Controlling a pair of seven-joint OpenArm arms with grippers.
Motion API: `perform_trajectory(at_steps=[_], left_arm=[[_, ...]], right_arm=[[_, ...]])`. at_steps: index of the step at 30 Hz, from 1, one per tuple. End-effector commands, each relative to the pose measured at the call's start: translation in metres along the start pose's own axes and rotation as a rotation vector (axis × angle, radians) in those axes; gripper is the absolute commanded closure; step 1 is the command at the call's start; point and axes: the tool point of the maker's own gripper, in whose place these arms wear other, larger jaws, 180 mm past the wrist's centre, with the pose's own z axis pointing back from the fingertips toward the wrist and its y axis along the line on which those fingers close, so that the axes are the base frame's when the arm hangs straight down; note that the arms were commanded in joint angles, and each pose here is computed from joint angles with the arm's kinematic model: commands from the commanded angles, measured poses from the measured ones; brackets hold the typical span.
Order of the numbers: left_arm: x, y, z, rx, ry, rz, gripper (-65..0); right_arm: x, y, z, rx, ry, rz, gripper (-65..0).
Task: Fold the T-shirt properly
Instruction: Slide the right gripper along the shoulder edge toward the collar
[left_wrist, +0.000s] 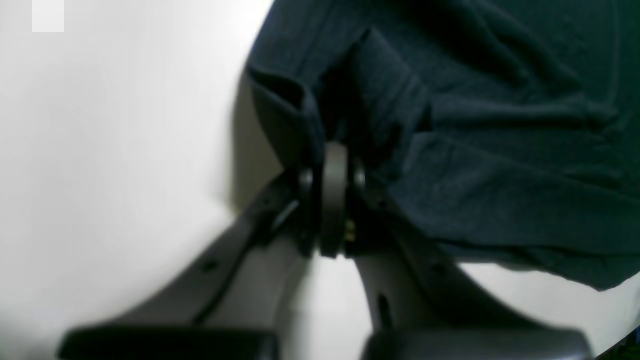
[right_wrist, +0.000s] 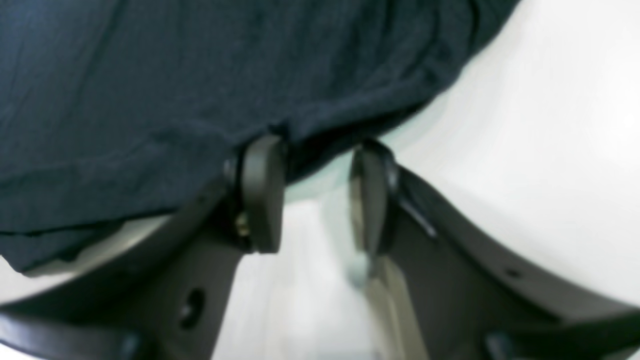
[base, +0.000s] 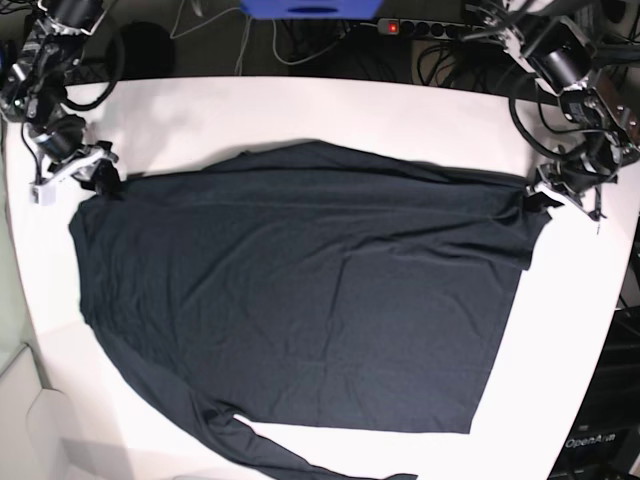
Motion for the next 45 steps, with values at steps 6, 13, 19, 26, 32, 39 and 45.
perform_trajectory(at_steps=[6, 13, 19, 26, 32, 39, 45], left_arm=[[-0.005, 0.010, 0.005, 0.043, 0.046, -0.020, 0.0], [-0.006, 0.009, 0.004, 0.040, 0.047, -0.019, 0.0], [-0.006, 0.008, 0.003, 0.039, 0.047, -0.018, 0.0], [-0.006, 0.008, 0.003, 0.039, 0.046, -0.018, 0.0], [-0.006, 0.008, 0.003, 0.039, 0.046, -0.018, 0.0], [-0.007, 0.008, 0.003, 0.037, 0.049, -0.017, 0.0], [-0.007, 0.007, 0.002, 0.036, 0.049, -0.016, 0.0]], right_arm=[[0.012, 0.011, 0.014, -0.009, -0.057, 0.030, -28.3], [-0.019, 0.038, 0.011, 0.024, -0.015, -0.030, -28.3], [-0.039, 0.058, 0.004, 0.056, -0.004, -0.095, -28.3], [-0.056, 0.087, -0.005, 0.110, 0.014, -0.144, -28.3], [-0.073, 0.118, -0.013, 0.179, 0.059, -0.146, -28.2], [-0.066, 0.129, -0.020, 0.208, 0.049, -0.138, -28.1], [-0.060, 0.143, -0.032, 0.250, 0.046, -0.132, -28.0]])
